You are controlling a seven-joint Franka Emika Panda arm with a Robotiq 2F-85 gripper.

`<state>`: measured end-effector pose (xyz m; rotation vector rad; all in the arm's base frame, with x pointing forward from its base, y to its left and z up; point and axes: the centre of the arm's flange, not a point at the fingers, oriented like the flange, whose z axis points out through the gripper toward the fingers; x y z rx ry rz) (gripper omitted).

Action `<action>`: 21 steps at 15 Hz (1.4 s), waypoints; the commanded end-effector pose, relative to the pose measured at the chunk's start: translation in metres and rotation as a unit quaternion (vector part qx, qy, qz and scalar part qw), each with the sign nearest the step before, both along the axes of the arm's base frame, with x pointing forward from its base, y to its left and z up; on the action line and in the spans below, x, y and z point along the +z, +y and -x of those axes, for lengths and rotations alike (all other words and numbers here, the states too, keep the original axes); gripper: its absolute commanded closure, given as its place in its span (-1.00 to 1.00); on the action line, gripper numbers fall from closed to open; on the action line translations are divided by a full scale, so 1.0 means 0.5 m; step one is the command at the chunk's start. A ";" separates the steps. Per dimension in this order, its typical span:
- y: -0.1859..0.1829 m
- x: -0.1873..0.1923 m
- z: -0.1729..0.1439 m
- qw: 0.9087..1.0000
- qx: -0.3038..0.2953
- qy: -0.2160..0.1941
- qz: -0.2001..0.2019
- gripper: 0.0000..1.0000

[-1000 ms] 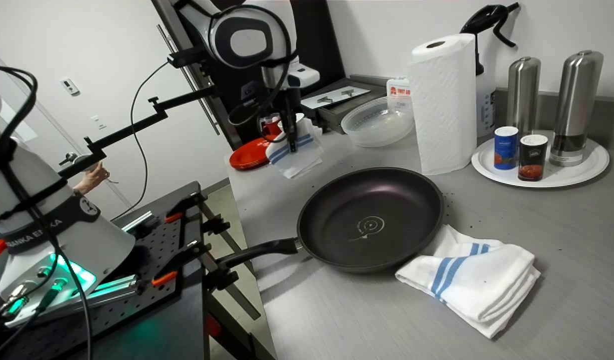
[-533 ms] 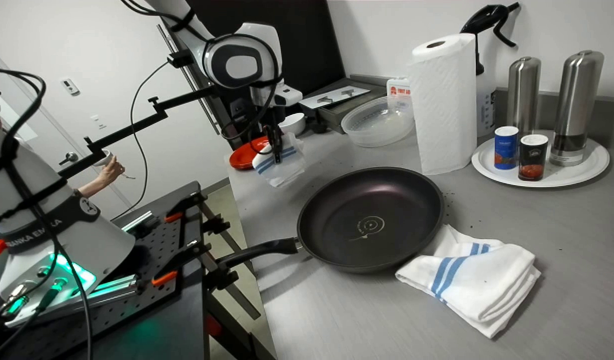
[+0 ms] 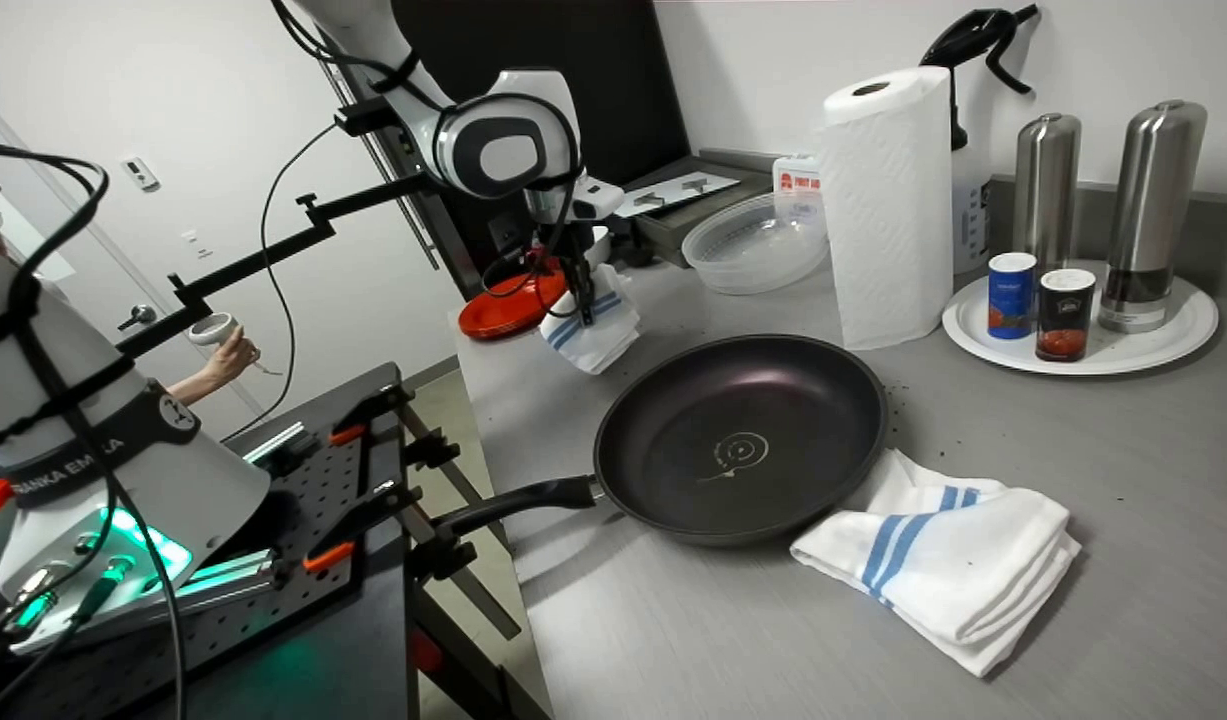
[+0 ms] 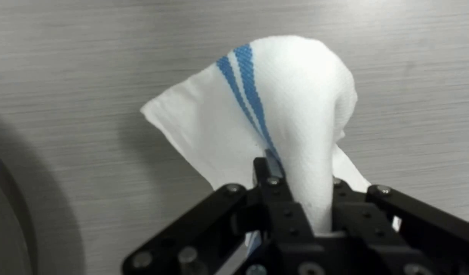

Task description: Use the cloth to wipe the pan

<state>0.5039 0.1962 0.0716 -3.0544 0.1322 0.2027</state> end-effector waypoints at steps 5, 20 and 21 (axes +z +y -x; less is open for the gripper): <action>-0.059 -0.052 -0.075 0.999 -0.025 -0.027 0.033 0.92; -0.134 -0.033 -0.056 0.998 -0.032 0.001 0.053 -0.40; -0.137 -0.022 -0.053 0.998 -0.030 0.004 0.051 -0.52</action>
